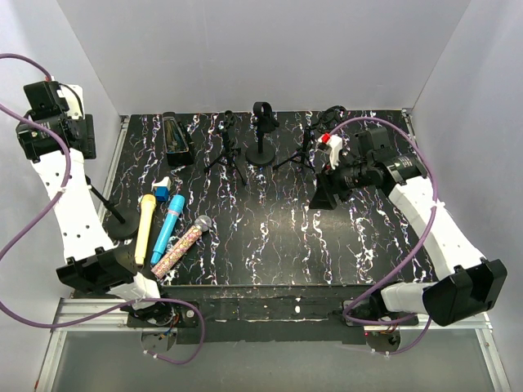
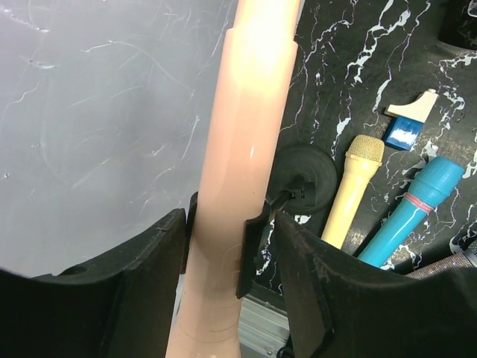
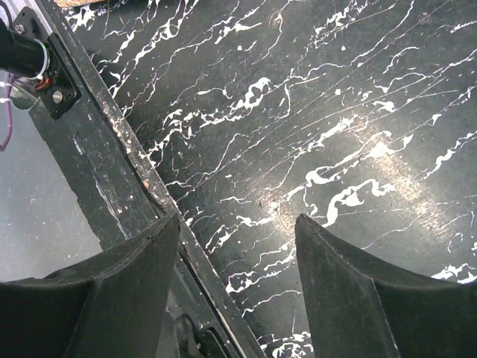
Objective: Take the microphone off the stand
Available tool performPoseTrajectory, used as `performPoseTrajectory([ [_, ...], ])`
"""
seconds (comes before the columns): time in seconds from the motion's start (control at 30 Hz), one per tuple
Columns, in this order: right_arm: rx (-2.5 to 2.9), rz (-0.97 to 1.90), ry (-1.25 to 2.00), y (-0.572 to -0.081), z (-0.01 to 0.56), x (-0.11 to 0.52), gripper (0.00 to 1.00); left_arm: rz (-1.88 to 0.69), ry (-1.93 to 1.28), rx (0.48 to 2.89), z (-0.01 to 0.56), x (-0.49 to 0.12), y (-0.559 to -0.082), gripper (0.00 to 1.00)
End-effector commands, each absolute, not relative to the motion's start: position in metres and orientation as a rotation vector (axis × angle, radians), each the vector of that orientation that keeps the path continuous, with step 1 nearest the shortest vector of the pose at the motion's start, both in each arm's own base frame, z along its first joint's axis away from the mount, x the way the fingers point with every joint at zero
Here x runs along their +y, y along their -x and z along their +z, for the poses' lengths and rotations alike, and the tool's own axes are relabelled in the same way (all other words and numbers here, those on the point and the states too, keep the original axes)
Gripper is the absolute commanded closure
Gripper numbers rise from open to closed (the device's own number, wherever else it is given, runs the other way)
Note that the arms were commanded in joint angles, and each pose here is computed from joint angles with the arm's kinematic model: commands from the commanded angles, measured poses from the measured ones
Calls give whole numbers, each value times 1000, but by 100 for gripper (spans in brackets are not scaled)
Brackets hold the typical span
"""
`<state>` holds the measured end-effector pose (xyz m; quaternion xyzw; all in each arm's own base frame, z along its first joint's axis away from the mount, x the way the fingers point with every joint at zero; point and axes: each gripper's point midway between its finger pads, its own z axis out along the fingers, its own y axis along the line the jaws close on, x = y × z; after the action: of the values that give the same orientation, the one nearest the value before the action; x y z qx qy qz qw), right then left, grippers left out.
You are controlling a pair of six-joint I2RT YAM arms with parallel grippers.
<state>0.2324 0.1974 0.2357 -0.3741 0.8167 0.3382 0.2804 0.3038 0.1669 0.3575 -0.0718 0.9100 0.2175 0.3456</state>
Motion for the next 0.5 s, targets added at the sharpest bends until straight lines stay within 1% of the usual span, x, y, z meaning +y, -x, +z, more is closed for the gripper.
performPoseTrajectory([
  [0.0,2154,917,980,-227,245,197,30,551,185,2364,361,166,-303,49],
  [0.13,2149,911,979,-224,245,196,30,569,196,2371,358,171,-307,43],
  [0.2,2149,910,977,-224,245,195,30,567,195,2379,357,172,-309,43],
  [0.23,2154,909,978,-223,243,195,30,560,191,2383,355,171,-311,45],
  [0.4,2156,898,975,-220,243,192,30,543,191,2404,350,170,-311,55],
  [0.47,2160,899,975,-220,242,192,30,563,184,2379,356,172,-311,73],
])
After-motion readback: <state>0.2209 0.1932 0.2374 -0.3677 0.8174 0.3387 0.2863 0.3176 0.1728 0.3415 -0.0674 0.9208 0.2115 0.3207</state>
